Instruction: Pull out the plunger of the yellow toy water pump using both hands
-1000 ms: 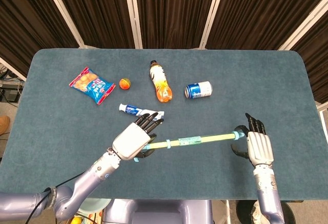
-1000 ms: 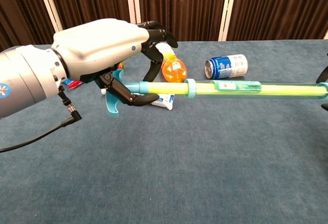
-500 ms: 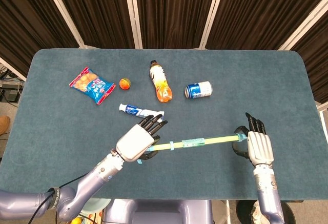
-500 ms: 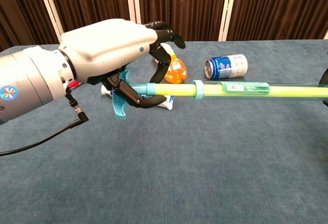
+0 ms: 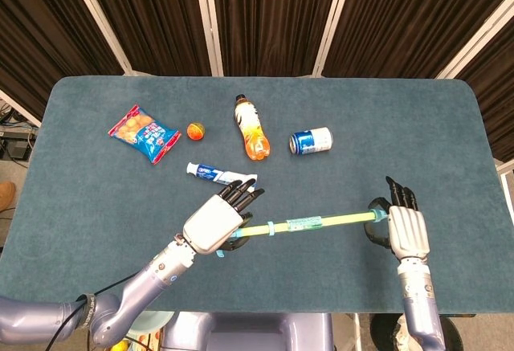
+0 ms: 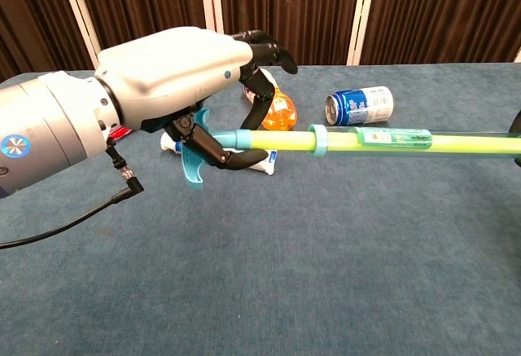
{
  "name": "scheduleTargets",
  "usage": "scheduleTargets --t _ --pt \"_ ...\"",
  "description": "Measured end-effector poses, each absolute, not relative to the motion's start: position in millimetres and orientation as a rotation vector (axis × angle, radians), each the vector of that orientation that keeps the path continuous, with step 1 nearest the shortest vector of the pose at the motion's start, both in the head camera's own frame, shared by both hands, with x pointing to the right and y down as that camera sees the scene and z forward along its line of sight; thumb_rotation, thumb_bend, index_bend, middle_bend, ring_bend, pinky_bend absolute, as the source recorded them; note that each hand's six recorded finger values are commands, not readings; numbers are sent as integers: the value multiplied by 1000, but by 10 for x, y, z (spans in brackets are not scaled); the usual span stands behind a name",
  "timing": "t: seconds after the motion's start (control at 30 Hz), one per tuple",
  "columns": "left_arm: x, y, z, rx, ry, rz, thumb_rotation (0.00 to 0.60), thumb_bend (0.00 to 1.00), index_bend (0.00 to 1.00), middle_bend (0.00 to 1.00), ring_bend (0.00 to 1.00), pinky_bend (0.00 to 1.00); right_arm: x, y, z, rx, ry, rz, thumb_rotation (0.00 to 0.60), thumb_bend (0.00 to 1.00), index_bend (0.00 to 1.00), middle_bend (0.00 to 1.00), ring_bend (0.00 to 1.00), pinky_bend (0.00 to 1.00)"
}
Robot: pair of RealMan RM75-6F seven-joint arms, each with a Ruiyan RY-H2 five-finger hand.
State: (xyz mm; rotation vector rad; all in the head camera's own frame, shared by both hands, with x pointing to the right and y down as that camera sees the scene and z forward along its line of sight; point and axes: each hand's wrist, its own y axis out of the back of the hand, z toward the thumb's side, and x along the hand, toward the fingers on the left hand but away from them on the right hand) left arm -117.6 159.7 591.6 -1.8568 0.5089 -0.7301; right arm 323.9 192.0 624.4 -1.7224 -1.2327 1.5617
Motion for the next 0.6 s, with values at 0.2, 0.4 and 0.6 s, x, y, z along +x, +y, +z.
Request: scheduleTargets --t 0.2,0.4,0.6 --pt "-1188 1610 5910 -1856 503 -729 600 321 628 111 4 160 3280 1882 6218 -1704 -1249 1562 600 397 706 64 0 0" --pt "-1243 1613 5908 -1851 501 -736 600 322 629 111 4 160 3381 1800 6155 -1665 -1268 1565 600 399 736 79 0 0" --pt "-1296 1617 5917 -1853 504 -748 600 321 629 111 4 160 3483 1728 6084 -1626 -1295 1562 600 401 749 87 0 0"
